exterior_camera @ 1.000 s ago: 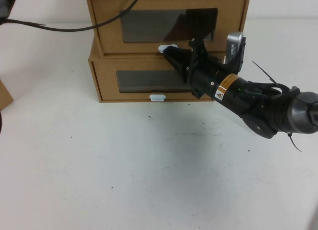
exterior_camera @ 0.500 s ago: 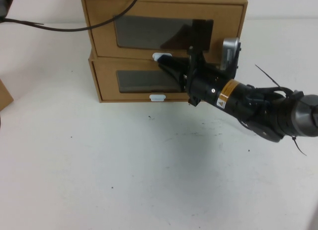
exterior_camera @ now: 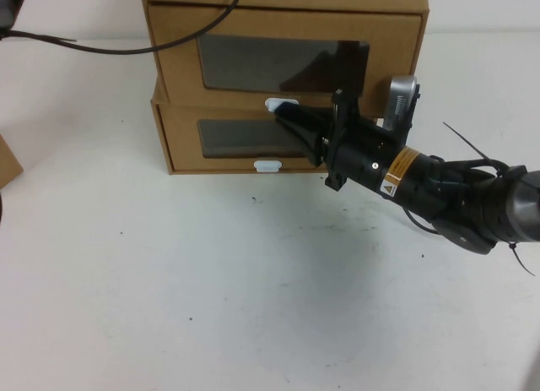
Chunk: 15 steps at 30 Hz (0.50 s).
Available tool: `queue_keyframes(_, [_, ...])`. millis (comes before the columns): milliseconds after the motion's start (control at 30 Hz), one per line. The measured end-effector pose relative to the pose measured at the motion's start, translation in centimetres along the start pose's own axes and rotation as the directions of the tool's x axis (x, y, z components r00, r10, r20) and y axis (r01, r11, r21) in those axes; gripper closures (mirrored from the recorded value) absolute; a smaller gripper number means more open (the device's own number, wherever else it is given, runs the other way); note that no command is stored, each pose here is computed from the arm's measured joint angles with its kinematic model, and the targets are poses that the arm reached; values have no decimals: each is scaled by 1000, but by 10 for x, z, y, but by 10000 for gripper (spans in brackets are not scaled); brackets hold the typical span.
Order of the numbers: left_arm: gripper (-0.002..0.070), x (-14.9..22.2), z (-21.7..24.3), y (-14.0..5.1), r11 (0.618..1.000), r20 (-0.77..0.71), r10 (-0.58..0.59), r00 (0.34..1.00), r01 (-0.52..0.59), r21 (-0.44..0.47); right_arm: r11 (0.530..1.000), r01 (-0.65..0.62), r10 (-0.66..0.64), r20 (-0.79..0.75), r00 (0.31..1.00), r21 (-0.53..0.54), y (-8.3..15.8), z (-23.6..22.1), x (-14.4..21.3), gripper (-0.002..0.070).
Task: Open the shoe box
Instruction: 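Pull the top drawer of the cardboard box fully open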
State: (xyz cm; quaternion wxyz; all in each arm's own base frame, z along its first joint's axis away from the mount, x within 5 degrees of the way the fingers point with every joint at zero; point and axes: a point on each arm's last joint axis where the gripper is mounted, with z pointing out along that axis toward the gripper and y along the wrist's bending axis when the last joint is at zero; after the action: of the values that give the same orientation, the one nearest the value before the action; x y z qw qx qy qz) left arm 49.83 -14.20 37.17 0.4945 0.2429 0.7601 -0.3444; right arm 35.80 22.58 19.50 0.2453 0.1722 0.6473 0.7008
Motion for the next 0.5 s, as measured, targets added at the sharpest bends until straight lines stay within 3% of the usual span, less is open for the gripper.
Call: queue_keyframes(500, [683, 1, 2, -1, 998, -17, -66, 998, 66, -22, 999, 31, -30, -20, 999, 23, 1, -16, -24, 678])
